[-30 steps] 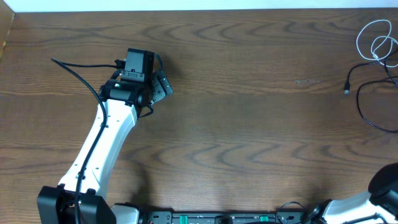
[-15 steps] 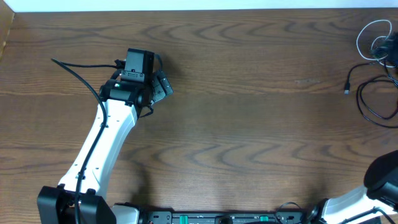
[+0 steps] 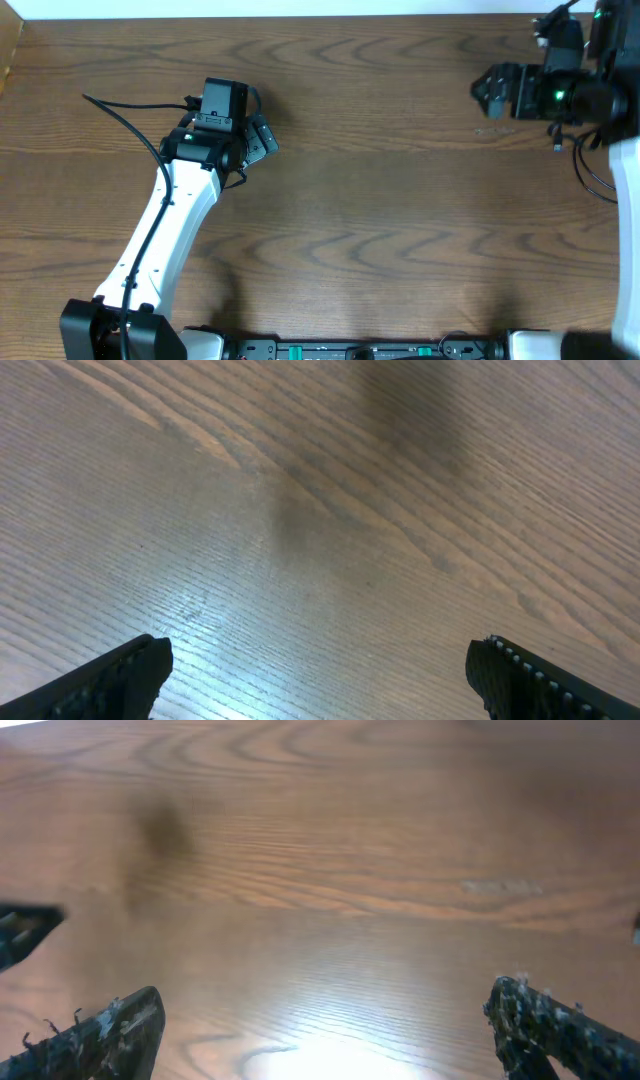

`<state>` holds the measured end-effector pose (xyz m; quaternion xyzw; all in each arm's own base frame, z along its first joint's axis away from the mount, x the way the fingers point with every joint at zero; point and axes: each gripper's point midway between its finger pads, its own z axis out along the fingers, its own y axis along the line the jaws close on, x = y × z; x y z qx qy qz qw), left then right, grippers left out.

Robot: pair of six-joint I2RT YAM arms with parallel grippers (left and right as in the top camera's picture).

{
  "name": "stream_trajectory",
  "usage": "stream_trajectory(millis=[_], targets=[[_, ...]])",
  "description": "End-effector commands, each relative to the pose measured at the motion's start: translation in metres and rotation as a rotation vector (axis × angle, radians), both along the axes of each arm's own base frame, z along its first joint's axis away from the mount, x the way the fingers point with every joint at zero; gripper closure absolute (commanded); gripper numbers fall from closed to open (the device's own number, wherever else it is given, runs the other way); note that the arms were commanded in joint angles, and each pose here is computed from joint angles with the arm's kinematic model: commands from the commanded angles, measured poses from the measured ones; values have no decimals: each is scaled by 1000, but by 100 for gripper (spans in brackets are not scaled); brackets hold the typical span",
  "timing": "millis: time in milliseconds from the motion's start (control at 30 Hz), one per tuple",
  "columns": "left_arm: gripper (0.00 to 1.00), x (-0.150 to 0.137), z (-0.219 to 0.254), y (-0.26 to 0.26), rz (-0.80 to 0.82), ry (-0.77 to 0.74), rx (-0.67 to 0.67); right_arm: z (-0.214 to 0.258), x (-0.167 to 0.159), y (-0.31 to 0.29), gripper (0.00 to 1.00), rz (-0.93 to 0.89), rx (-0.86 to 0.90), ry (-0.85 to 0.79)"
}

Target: Untangle cables

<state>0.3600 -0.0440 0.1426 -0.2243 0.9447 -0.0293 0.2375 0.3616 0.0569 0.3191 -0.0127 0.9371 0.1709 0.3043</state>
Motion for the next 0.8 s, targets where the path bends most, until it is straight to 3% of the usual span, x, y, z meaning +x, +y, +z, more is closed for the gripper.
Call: stream_trajectory(millis=[0, 200, 367, 767], targets=[[2, 1, 2, 3, 11, -3, 3, 34, -32, 17, 1, 0, 12, -75], [2, 1, 2, 3, 11, -3, 3, 49, -100, 12, 1, -51, -2, -53], [2, 1, 2, 3, 11, -3, 3, 57, -136, 4, 1, -38, -37, -81], [1, 1, 2, 3, 11, -3, 3, 68, -153, -21, 1, -119, -139, -165]])
